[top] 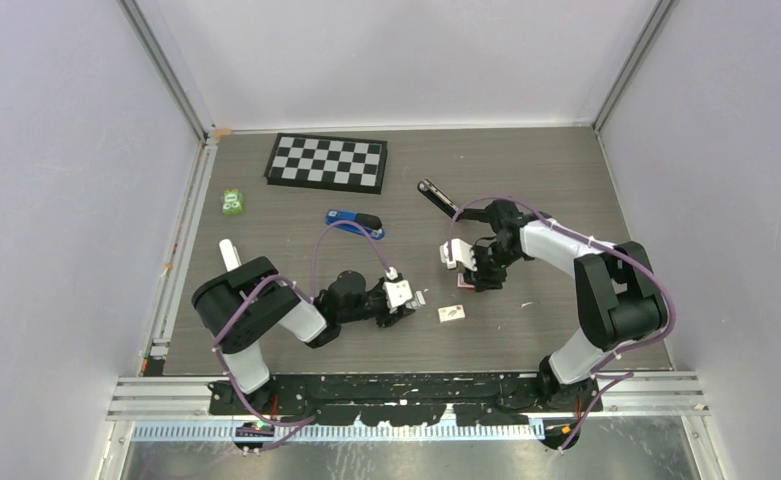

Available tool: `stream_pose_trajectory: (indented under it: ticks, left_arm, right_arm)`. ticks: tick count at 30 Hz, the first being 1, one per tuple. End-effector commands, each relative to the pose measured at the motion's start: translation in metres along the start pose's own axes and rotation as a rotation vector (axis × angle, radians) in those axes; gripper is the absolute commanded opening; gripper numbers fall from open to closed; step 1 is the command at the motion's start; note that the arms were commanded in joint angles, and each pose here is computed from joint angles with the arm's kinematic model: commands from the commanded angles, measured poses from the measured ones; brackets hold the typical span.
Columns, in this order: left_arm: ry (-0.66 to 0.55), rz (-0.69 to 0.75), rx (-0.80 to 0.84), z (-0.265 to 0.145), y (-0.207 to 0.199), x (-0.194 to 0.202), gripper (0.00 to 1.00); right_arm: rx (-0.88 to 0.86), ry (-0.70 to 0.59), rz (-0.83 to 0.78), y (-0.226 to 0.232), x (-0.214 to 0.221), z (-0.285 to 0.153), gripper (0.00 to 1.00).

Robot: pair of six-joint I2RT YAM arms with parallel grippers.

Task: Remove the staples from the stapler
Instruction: Adjust the staple box at the center of the board.

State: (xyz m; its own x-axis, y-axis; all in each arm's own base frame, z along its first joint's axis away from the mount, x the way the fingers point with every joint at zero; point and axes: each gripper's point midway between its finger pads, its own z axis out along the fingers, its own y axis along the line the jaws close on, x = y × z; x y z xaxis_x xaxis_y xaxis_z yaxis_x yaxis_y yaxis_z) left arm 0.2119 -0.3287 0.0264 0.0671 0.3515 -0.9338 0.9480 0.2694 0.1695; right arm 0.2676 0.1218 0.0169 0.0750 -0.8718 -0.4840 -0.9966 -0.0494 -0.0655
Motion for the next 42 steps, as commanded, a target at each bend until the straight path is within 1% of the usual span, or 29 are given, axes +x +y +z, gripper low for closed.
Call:
stream_pose_trajectory:
  ticks: [1, 7, 10, 13, 19, 31, 42]
  left_arm:
    - [-0.021, -0.008, 0.017, 0.0, -0.001, -0.001, 0.45]
    - [-0.033, -0.02, 0.024, 0.003, 0.003, -0.004, 0.45]
    - [-0.035, -0.026, 0.026, 0.003, 0.005, -0.004, 0.45]
    - [-0.035, -0.032, 0.029, 0.005, 0.005, -0.002, 0.45]
    - [-0.06, -0.044, 0.018, 0.009, 0.009, -0.003, 0.45]
    - [-0.094, -0.052, 0.008, 0.016, 0.014, -0.007, 0.45]
    - [-0.115, -0.066, 0.017, 0.016, 0.012, -0.011, 0.44]
  right_arm:
    - [0.008, -0.008, -0.082, -0.013, -0.019, 0.001, 0.44]
    - [-0.022, -0.002, -0.181, -0.013, -0.034, 0.011, 0.45]
    - [-0.034, -0.024, -0.226, -0.013, -0.043, 0.013, 0.45]
    - [-0.061, -0.051, -0.259, -0.01, -0.053, 0.016, 0.46]
    - [-0.109, -0.062, -0.309, 0.001, -0.064, 0.023, 0.46]
    - [-0.16, -0.076, -0.324, 0.013, -0.076, 0.033, 0.46]
    - [-0.144, -0.063, -0.295, 0.009, -0.078, 0.039, 0.47]
